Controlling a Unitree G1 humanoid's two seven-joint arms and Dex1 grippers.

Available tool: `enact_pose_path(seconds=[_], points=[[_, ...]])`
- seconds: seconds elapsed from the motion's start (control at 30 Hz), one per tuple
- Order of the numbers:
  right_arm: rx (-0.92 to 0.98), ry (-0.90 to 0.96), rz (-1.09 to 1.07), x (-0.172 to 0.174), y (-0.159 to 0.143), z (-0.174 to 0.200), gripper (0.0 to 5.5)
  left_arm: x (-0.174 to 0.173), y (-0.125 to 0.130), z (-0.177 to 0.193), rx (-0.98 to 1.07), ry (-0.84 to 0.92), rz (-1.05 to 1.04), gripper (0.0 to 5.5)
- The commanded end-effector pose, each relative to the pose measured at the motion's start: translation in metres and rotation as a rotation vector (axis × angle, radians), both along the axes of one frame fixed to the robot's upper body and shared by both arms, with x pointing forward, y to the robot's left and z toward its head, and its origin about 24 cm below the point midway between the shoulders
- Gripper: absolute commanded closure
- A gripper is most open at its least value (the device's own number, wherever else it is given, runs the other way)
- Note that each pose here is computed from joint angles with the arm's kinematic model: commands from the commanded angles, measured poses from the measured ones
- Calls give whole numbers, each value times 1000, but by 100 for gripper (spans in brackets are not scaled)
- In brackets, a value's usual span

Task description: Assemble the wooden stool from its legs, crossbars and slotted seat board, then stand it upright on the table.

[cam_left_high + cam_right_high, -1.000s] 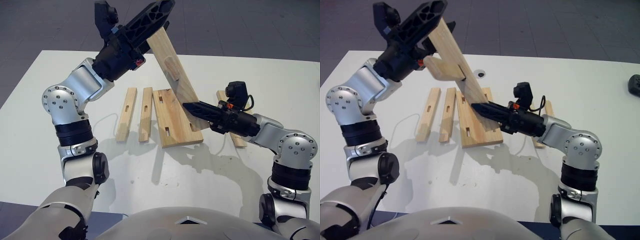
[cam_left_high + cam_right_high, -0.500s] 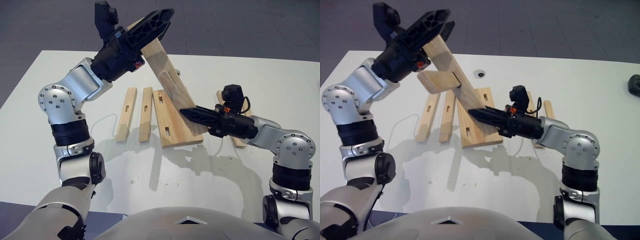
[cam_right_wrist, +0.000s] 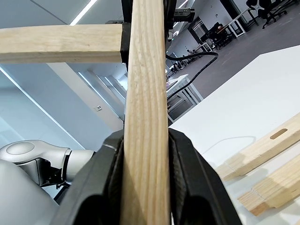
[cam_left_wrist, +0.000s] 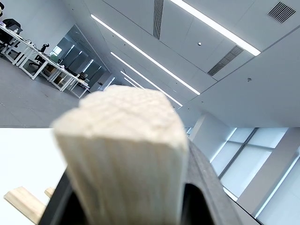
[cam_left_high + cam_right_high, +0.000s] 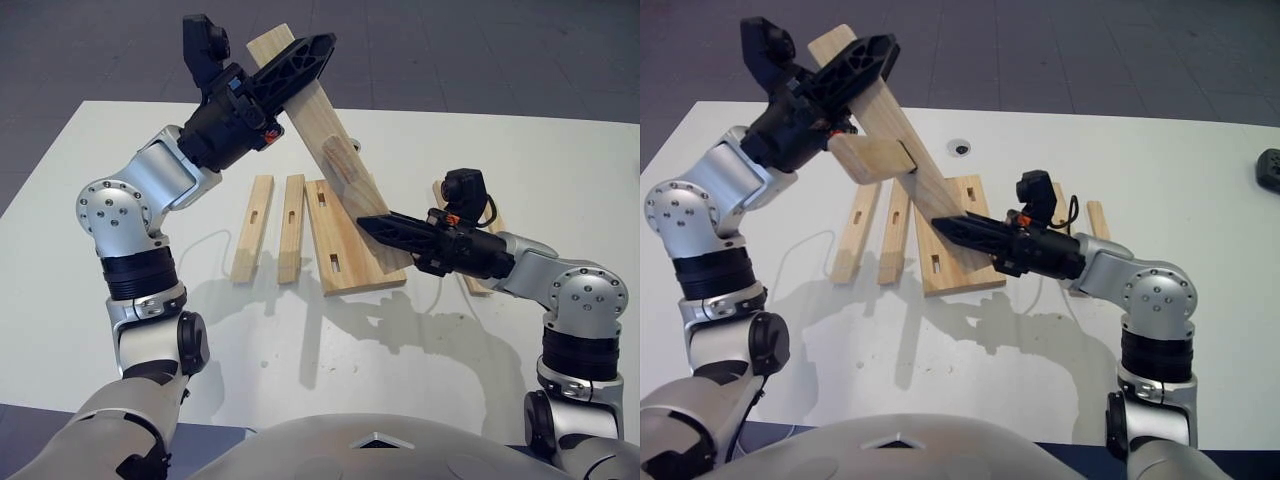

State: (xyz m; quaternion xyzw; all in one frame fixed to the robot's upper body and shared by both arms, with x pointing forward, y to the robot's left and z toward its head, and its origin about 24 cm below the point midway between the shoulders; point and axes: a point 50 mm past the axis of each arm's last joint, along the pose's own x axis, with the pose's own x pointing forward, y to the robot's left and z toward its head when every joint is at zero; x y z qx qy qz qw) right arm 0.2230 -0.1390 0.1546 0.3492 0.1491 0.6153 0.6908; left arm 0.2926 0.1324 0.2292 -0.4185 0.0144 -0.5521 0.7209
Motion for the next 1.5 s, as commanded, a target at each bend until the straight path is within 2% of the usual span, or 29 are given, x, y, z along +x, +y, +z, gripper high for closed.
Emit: enact_pose_path(seconds=[0.03, 0.13, 0.17, 0.23, 0.37, 0.47, 0.57, 0.67, 0.87, 0.97, 1.03, 1.17, 1.23, 1.33, 1.5], points=[[10, -5, -104, 6, -6, 1, 444, -1, -3, -4, 31, 6, 17, 442], [14, 3, -127, 6, -4, 0, 444, 1, -1, -4, 39, 6, 60, 442], [11, 7, -151, 5, -4, -1, 407, 2, -1, -4, 41, 7, 65, 442], [10, 21, -193, 5, -3, -4, 373, 7, 2, -5, 40, 19, 125, 444], [3, 38, -265, 3, -5, -8, 307, 17, 18, -4, 61, 29, 352, 445], [-55, 50, -411, 8, -16, -15, 262, 23, 39, 0, 134, -3, 613, 445], [-243, 49, -694, 21, -29, -31, 224, 9, 49, -3, 192, -38, 740, 445], [-491, 28, -848, 24, -34, -53, 170, -7, 48, -7, 222, -62, 765, 445], [-1106, -170, -855, 8, -46, -97, 69, -29, 49, -25, 238, 9, 770, 445], [-1232, -222, -871, -2, -53, -109, 22, -38, 43, -32, 229, 28, 721, 445], [-1235, -246, -824, -8, -48, -111, 10, -42, 38, -37, 236, 34, 691, 445], [-1052, -275, -533, -23, -12, -102, 10, -42, 28, -47, 288, 41, 684, 445], [-1004, -294, -502, -22, -4, -93, 10, -42, 25, -50, 327, 21, 672, 445], [-1033, -304, -541, -16, -11, -91, 10, -40, 29, -55, 389, -14, 688, 445], [-1074, -296, -598, -13, -28, -93, 10, -33, 55, -49, 401, -67, 787, 445]])
